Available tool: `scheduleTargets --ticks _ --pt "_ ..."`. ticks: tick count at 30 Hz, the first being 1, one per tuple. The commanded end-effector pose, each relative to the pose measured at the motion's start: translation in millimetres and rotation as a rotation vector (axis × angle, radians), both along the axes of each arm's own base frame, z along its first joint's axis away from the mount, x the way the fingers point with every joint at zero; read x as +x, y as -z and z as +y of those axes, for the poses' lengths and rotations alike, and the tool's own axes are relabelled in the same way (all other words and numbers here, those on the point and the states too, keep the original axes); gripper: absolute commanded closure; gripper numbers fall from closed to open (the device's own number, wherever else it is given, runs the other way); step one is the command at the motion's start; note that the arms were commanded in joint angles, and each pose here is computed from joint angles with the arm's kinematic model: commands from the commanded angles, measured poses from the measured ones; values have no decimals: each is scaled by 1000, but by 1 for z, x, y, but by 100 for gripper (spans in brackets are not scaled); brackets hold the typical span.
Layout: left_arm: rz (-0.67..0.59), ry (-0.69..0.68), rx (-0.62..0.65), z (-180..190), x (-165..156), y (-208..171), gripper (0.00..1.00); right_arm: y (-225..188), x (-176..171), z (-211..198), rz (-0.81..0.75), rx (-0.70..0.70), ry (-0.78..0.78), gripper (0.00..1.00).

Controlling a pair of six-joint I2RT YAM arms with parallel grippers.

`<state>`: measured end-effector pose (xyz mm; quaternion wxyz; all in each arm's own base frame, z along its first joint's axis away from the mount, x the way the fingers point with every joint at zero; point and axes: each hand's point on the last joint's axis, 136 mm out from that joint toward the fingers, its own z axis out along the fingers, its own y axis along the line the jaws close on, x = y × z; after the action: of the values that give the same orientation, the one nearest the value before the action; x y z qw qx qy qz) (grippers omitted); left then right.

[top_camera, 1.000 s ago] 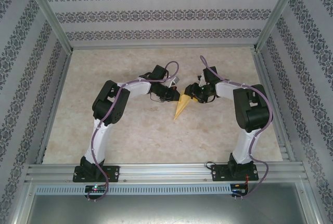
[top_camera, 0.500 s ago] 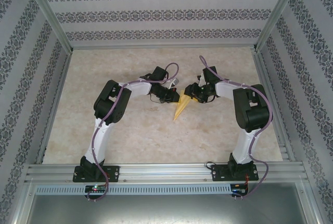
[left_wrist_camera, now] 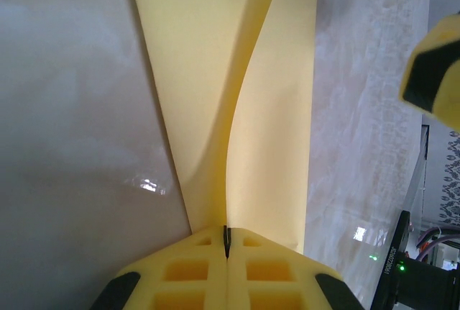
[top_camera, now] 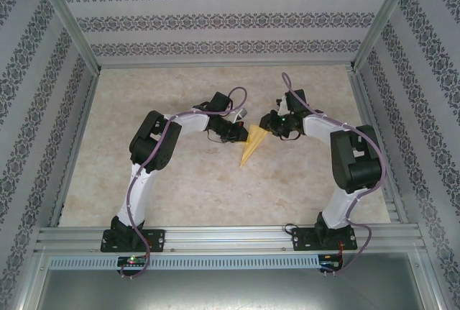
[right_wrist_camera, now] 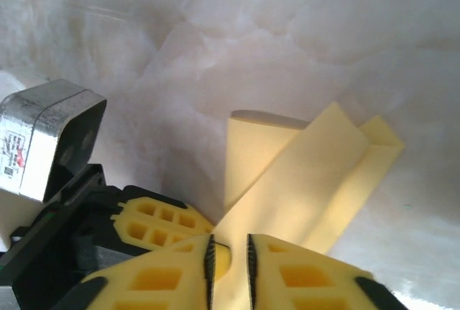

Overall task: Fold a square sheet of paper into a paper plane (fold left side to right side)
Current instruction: Fold the wing for the fifth time at the center of the table.

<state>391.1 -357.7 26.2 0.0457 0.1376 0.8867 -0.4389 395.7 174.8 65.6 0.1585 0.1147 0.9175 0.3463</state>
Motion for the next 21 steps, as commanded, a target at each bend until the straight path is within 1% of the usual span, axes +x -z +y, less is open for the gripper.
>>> scheduleTargets --ticks 1,6,14,21 --pt "18 9 49 6 -5 22 99 2 1 20 6 40 -34 83" --pt "17 11 51 6 -5 22 99 17 0 27 40 12 -52 84" --pt "19 16 53 6 -6 22 99 35 -9 19 84 -63 -65 84" --pt "20 17 59 6 -6 25 99 44 -13 13 104 -94 -65 85"
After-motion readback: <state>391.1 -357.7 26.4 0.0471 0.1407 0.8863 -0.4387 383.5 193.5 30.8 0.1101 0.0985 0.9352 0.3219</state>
